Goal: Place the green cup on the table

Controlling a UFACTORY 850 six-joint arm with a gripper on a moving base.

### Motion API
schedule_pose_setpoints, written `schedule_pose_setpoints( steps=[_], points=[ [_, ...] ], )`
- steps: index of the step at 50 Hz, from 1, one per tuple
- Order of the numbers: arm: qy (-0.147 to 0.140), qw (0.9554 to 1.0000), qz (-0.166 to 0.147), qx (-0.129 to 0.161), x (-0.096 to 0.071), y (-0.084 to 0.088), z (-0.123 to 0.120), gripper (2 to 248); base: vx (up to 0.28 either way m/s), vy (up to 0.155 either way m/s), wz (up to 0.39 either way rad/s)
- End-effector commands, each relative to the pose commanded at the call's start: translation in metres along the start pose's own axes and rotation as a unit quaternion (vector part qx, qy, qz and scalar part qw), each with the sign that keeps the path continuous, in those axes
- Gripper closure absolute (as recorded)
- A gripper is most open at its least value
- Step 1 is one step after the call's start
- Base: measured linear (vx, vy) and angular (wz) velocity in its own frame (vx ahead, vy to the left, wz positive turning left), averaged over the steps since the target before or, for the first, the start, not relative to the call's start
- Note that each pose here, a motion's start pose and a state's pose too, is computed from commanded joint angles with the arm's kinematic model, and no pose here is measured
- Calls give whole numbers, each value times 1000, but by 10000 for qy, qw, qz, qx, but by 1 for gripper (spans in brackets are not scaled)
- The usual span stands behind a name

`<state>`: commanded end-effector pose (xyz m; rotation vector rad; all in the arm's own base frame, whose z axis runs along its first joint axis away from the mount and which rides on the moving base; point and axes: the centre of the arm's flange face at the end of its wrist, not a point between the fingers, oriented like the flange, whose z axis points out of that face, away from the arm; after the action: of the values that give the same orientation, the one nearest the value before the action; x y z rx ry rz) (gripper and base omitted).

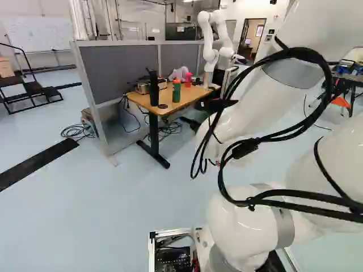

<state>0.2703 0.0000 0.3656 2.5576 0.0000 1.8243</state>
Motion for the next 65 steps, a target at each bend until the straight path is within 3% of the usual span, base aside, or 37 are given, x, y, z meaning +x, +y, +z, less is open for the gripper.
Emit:
schedule_pose_setpoints(
  steps=[16, 65],
  points=[
    [0, 10000, 0, 0, 0, 0, 0, 125, 195, -63, -31],
    [0, 10000, 0, 0, 0, 0, 0, 125, 357, -128, -22]
  ],
)
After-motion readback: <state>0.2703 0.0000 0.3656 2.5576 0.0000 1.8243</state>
